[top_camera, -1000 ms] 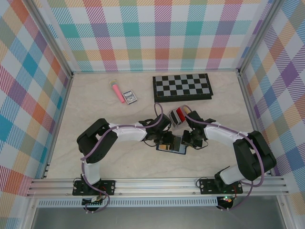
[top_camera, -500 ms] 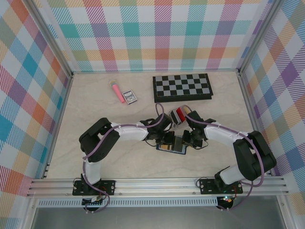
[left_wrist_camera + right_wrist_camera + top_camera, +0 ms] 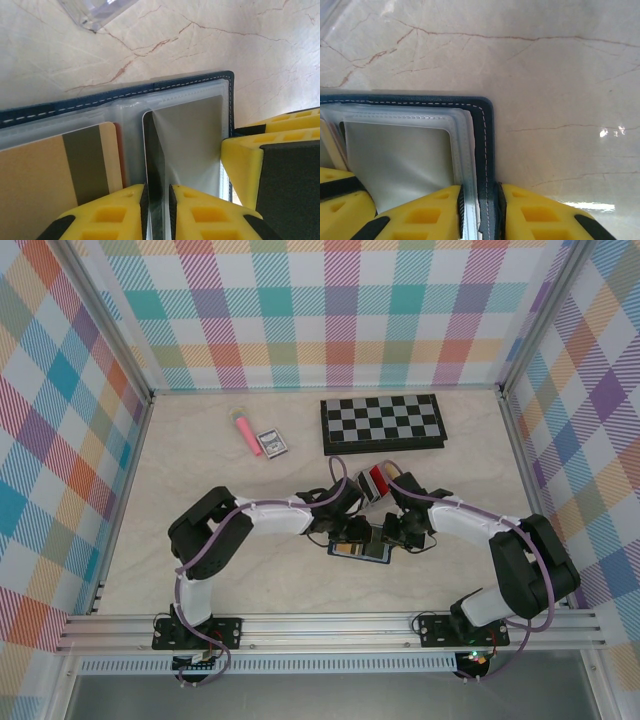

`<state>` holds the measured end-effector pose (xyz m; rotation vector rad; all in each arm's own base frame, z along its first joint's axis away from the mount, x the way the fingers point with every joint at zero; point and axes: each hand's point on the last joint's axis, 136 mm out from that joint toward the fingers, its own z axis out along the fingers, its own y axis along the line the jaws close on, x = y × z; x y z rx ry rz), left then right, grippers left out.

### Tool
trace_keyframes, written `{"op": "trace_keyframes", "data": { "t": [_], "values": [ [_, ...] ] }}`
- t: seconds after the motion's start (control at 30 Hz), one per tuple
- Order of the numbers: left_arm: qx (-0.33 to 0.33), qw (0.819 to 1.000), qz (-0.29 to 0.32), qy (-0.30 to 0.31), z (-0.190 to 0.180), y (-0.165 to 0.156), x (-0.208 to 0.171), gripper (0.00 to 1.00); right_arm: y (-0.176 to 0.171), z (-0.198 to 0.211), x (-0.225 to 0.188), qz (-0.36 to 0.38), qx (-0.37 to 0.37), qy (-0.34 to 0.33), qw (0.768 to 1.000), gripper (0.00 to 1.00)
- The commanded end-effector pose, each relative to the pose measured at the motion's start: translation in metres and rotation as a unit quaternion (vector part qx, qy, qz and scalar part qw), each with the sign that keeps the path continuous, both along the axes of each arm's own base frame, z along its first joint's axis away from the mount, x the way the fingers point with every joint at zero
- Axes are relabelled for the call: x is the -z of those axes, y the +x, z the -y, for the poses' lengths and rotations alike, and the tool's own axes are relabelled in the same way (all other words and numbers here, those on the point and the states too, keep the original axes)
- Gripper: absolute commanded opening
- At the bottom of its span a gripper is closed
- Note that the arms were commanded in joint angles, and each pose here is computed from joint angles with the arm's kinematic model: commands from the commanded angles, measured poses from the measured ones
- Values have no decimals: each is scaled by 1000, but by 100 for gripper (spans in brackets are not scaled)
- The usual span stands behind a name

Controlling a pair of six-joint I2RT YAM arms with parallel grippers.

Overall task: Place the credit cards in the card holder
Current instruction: Insert the credit card into the card slot.

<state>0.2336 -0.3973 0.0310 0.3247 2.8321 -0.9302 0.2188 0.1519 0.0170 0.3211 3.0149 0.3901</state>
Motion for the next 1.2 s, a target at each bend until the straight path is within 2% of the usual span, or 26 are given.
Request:
{"op": "trace_keyframes", "data": {
  "t": [0.0,0.17,0.27,0.37,0.43,0.53,0.63,0.8,0.97,1.17],
  "values": [
    [-35,998,5,50,-28,-6,9,20,-1,10,5,1,-15,-33,999,24],
    [-73,996,14,58,-46,-3,9,19,9,-1,2,23,-68,-17,997,18],
    [-79,995,28,46,-46,-1,-3,21,15,-10,-6,34,-92,-1,995,19],
    [-76,996,44,26,-40,5,-22,25,18,-5,-20,49,-90,-15,995,28],
    [-73,996,54,6,-34,9,-36,30,21,5,-31,61,-78,-34,994,37],
    [-82,995,60,-17,-33,20,-55,32,28,20,-50,80,-65,-61,993,47],
    [-97,993,60,-34,-35,37,-67,36,42,31,-72,105,-51,-66,991,51],
    [-147,988,28,-33,-43,81,-63,39,69,48,-100,142,-34,-88,985,54],
    [-196,978,-24,-67,-36,119,-49,45,96,54,-116,157,-40,-102,981,55],
    [-203,975,-44,-77,-19,138,-39,48,118,43,-124,165,-78,-102,978,55]
  ]
}}
